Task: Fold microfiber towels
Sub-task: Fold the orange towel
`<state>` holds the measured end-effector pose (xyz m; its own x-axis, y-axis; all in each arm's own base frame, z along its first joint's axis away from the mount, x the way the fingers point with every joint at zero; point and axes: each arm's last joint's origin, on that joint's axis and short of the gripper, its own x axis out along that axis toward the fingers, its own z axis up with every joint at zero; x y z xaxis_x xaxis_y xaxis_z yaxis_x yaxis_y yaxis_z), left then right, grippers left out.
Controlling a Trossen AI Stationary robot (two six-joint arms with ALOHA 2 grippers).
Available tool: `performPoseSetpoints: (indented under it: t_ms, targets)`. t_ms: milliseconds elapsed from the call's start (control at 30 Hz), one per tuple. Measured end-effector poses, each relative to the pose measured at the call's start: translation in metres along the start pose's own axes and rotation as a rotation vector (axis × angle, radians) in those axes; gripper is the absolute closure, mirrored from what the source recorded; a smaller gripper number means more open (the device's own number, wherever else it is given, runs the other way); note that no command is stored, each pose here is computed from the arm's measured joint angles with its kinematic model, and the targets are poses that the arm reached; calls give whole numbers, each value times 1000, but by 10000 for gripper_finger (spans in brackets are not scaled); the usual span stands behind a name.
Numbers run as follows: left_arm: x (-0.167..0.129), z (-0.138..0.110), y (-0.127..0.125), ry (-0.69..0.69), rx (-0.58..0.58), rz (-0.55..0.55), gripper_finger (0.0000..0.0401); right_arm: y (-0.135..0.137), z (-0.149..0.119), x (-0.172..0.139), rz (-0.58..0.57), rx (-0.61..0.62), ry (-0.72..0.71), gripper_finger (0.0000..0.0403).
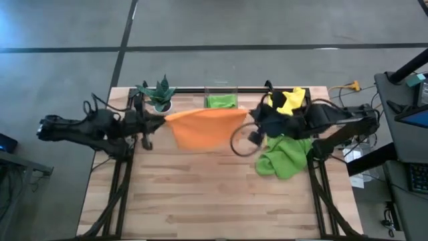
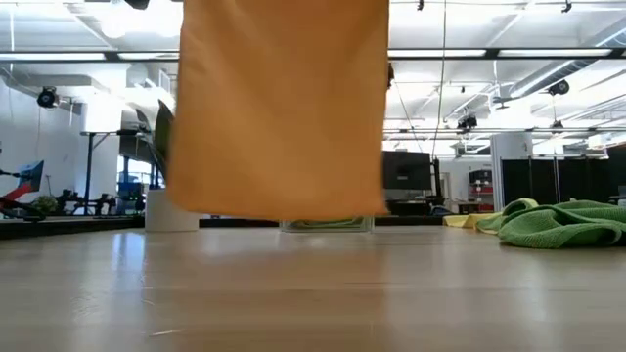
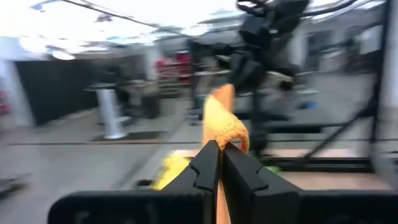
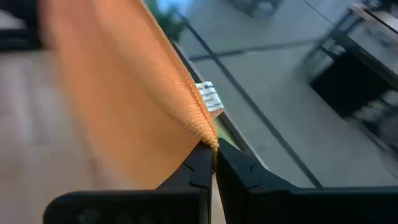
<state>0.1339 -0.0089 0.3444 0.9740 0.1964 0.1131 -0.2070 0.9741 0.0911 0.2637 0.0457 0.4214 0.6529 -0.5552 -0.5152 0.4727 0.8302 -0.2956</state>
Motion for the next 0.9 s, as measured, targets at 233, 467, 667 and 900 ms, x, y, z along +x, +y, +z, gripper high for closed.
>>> performPoseSetpoints:
  t_ms: [233, 467, 667, 900]
  targets:
    - [5, -55, -42, 342, -142, -267, 401, 95, -52, -6, 119, -50, 65, 394]
    - [3, -121, -84, 562, -155, -405, 401, 163, -124, 6, 77, -68, 158, 394]
    - [5, -143, -103, 623, -234, -549, 401, 190, -134, 10, 202, 7, 208, 394]
    - [11, -136, -111, 595, -303, -661, 401, 205, -137, 10, 355, 74, 241, 394]
